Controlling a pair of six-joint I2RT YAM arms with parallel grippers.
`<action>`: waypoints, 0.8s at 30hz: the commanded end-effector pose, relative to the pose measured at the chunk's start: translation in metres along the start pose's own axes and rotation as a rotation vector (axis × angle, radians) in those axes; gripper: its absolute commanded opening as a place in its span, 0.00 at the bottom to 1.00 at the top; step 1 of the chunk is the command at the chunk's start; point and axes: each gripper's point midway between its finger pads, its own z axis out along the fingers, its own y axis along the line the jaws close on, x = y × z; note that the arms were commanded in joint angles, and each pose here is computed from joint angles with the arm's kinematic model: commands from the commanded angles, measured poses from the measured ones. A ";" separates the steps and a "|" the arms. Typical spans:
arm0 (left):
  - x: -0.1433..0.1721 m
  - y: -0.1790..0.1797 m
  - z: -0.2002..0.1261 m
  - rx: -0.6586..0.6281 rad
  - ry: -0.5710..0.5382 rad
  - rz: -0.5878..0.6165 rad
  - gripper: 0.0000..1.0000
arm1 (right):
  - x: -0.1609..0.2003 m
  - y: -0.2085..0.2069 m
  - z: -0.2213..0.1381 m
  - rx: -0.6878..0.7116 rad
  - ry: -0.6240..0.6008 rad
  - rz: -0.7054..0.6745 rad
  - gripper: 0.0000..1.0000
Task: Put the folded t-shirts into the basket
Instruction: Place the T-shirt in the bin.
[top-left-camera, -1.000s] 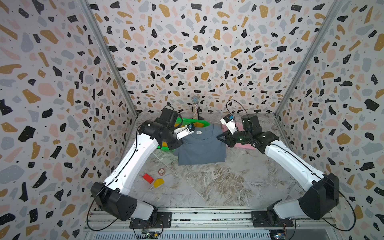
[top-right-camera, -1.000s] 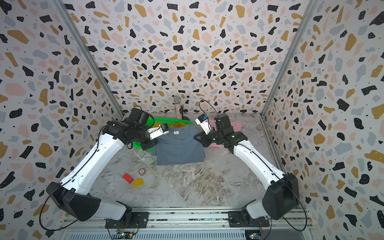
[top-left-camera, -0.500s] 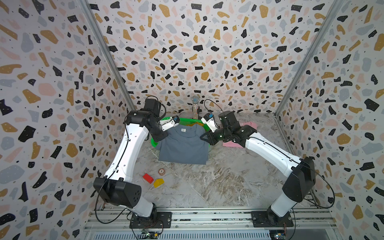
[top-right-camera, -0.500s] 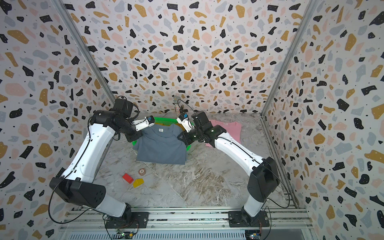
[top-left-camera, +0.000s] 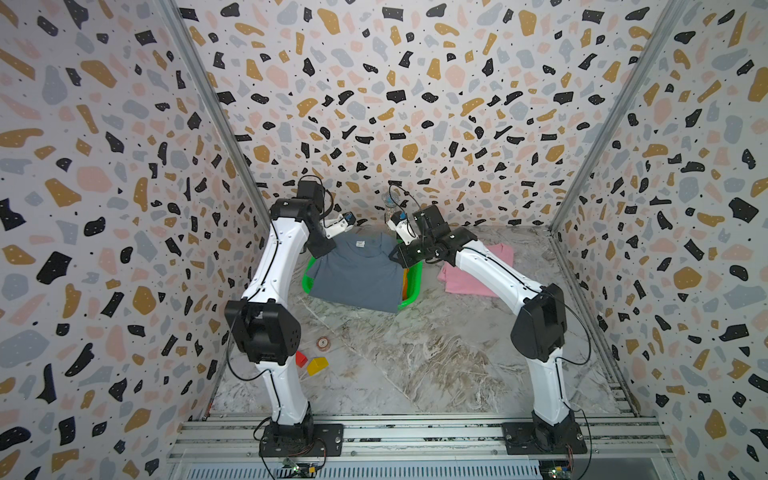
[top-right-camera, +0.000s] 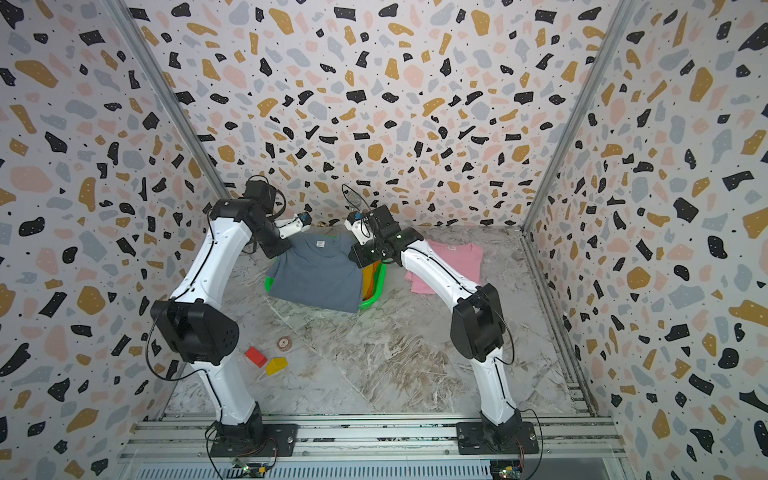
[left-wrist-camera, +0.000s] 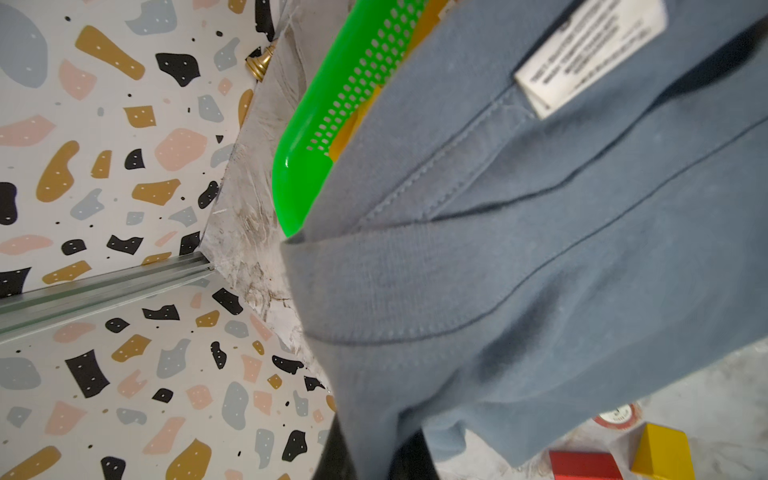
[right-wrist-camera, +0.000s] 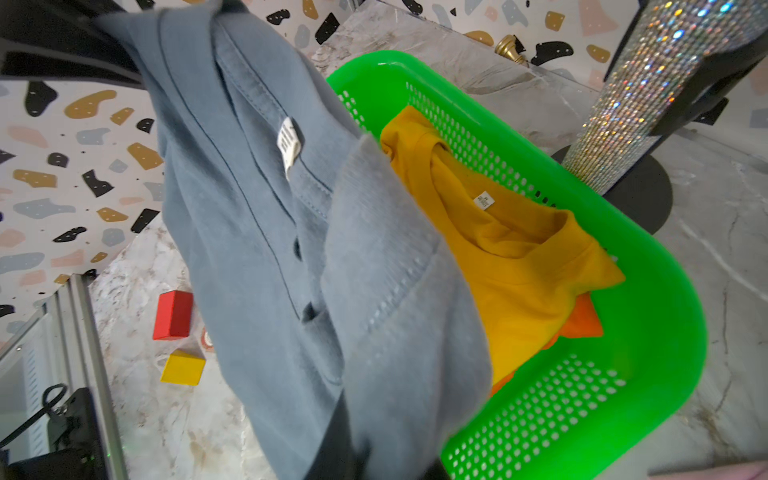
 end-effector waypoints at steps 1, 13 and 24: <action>-0.008 0.027 0.012 -0.088 -0.008 -0.056 0.00 | -0.003 -0.012 -0.007 0.029 0.029 -0.024 0.00; -0.003 0.026 0.068 -0.080 0.056 -0.076 0.00 | 0.014 -0.051 0.037 0.047 0.093 -0.001 0.00; -0.002 0.026 0.109 -0.073 0.097 -0.098 0.00 | 0.025 -0.085 0.057 0.122 0.127 -0.040 0.00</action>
